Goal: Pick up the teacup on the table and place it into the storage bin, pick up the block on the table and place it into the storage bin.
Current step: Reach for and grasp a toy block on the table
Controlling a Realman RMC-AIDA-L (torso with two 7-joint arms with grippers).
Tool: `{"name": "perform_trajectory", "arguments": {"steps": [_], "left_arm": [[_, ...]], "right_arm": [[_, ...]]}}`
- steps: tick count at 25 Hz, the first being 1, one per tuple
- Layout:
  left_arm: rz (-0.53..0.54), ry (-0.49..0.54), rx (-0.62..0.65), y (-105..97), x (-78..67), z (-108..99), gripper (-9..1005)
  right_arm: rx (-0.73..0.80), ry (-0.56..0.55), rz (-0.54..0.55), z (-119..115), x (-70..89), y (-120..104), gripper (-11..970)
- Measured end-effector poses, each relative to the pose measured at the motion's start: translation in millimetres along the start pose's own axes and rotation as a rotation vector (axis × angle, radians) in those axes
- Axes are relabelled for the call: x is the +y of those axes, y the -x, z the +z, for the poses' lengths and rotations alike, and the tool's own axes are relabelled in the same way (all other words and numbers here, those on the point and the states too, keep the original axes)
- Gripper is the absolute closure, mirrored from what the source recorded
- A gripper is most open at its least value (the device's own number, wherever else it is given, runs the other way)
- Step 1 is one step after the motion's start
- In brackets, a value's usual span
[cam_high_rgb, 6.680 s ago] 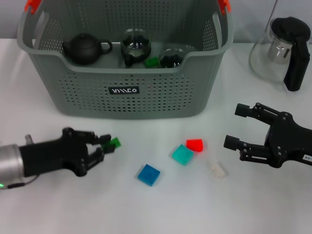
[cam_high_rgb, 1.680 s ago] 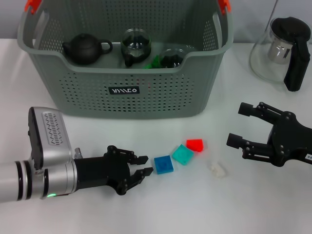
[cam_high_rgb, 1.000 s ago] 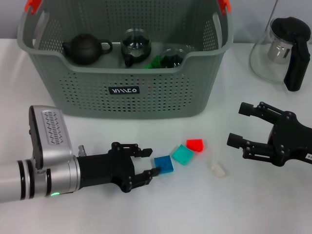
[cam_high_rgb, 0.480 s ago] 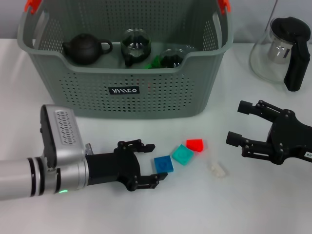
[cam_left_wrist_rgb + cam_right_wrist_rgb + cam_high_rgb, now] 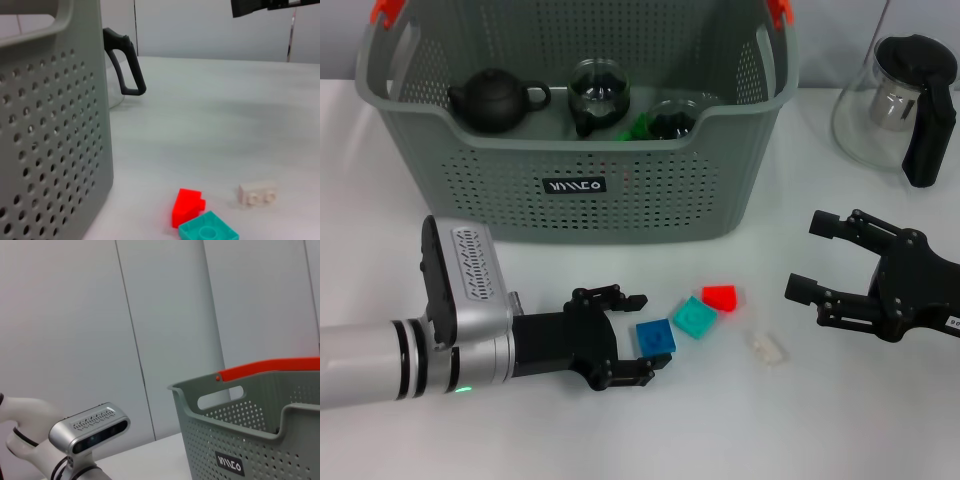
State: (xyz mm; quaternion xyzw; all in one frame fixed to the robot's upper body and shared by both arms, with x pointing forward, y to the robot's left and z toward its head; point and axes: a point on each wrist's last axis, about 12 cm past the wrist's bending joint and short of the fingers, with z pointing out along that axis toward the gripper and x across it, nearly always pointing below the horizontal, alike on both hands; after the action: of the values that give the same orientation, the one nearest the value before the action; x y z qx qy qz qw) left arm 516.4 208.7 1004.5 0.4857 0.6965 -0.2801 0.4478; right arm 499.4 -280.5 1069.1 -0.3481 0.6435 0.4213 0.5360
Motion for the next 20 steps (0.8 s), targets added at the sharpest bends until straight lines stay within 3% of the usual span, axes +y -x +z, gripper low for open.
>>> {"name": "perform_trajectory", "arguments": {"steps": [17,20], "left_arm": [[0.009,0.001,0.022,-0.9,0.2,4.6,230],[0.008,0.008,0.020,0.1,2.3,4.1,285]], "right_arm": [[0.000,0.001,0.000,-0.4,0.2,-0.1,13],[0.000,0.001,0.002,-0.3,0.2,0.0,13]]}}
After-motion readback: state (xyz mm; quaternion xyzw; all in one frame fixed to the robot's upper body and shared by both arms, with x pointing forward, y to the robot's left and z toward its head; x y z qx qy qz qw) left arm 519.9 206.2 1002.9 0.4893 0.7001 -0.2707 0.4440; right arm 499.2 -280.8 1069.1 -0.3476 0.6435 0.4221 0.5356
